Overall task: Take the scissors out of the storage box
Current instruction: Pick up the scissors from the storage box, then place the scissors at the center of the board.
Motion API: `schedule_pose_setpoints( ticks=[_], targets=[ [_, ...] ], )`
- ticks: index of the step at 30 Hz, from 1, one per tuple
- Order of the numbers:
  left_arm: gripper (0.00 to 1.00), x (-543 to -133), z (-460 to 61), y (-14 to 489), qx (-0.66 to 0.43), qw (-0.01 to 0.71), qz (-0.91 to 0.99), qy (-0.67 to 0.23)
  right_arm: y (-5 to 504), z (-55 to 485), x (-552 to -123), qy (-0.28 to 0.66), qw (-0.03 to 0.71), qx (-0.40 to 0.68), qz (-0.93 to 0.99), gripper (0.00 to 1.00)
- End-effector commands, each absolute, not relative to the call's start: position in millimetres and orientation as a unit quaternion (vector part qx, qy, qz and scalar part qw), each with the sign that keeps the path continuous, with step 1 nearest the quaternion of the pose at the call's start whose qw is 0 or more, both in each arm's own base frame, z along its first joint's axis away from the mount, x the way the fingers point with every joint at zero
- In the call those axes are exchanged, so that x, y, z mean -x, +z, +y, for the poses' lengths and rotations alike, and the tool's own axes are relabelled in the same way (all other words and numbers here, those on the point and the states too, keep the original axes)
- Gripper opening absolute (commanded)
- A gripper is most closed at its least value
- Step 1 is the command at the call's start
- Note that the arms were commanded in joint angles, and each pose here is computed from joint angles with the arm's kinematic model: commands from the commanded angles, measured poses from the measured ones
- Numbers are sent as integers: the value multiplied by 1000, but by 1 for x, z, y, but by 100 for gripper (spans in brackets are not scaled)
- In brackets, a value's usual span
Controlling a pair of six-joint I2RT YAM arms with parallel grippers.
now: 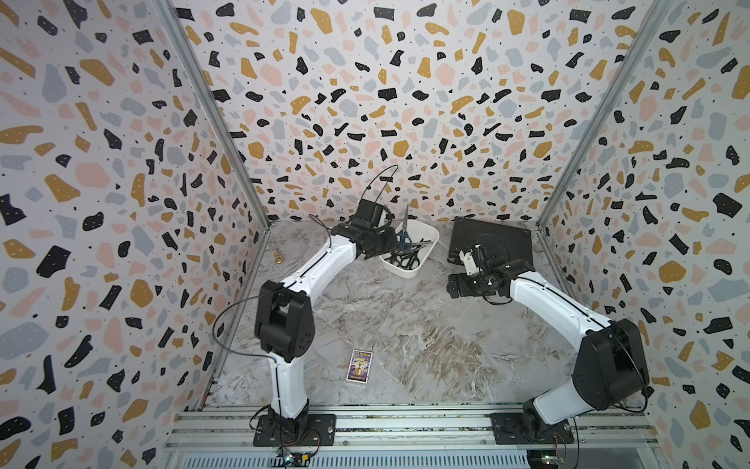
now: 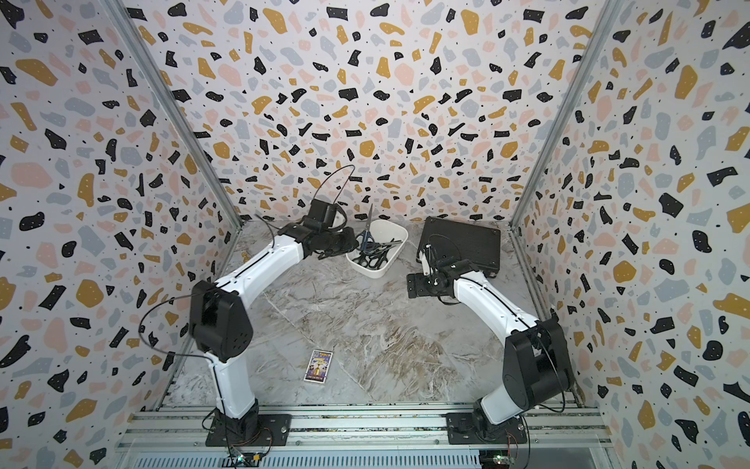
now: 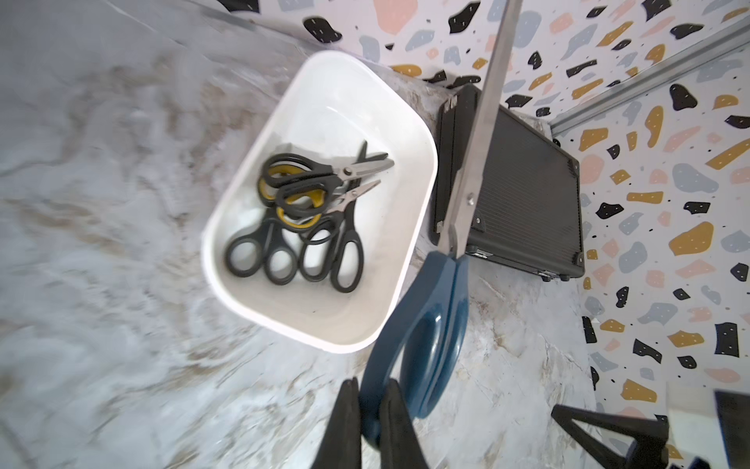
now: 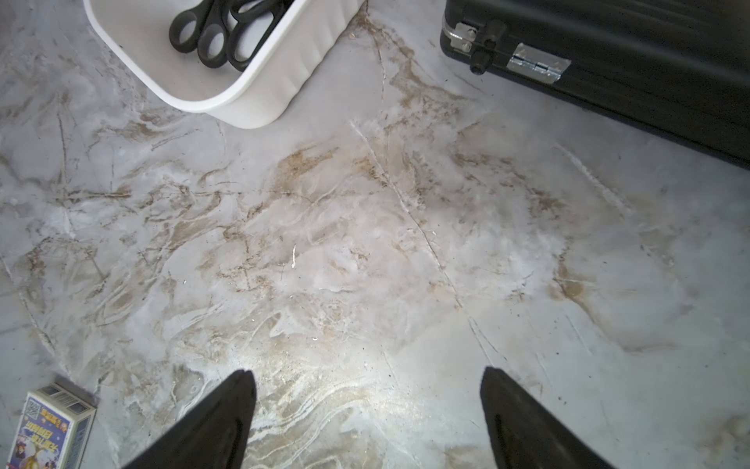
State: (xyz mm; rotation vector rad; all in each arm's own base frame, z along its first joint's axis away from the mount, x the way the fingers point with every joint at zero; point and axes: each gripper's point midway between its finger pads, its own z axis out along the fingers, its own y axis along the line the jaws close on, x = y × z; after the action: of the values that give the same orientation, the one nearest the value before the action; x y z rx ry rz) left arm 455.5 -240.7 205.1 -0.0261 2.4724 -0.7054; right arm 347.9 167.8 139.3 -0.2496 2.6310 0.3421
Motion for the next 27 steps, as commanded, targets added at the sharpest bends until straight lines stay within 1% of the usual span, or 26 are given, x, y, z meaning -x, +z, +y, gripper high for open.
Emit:
schedule_pose_setpoints(
  ticks=[1,3,6,11,19,20,21,22,25,27],
  targets=[
    [1,-401,-201,164,-8,203,954,-220,156,175,-354,135,245,99,955,92],
    [1,-372,-181,144,-6,173,964,-200,157,179,-357,143,244,98,954,92],
    [0,-347,-160,116,17,140,973,-181,154,186,-360,156,238,98,954,92],
    [0,-320,-150,79,38,96,979,-175,152,192,-363,166,232,99,953,92],
    [1,-289,-131,50,51,52,989,-132,149,195,-367,171,228,98,954,92],
    [8,-287,-130,47,50,46,989,-130,148,196,-367,171,226,99,954,92],
    [12,-286,-129,44,51,41,990,-127,148,196,-367,170,225,101,954,92],
    [13,-285,-129,41,51,38,990,-126,147,195,-367,169,226,101,954,92],
    [23,-287,-130,42,50,37,990,-126,149,194,-367,165,227,105,954,92],
    [26,-288,-131,53,42,41,990,-130,150,193,-367,162,227,108,954,92]
  ],
)
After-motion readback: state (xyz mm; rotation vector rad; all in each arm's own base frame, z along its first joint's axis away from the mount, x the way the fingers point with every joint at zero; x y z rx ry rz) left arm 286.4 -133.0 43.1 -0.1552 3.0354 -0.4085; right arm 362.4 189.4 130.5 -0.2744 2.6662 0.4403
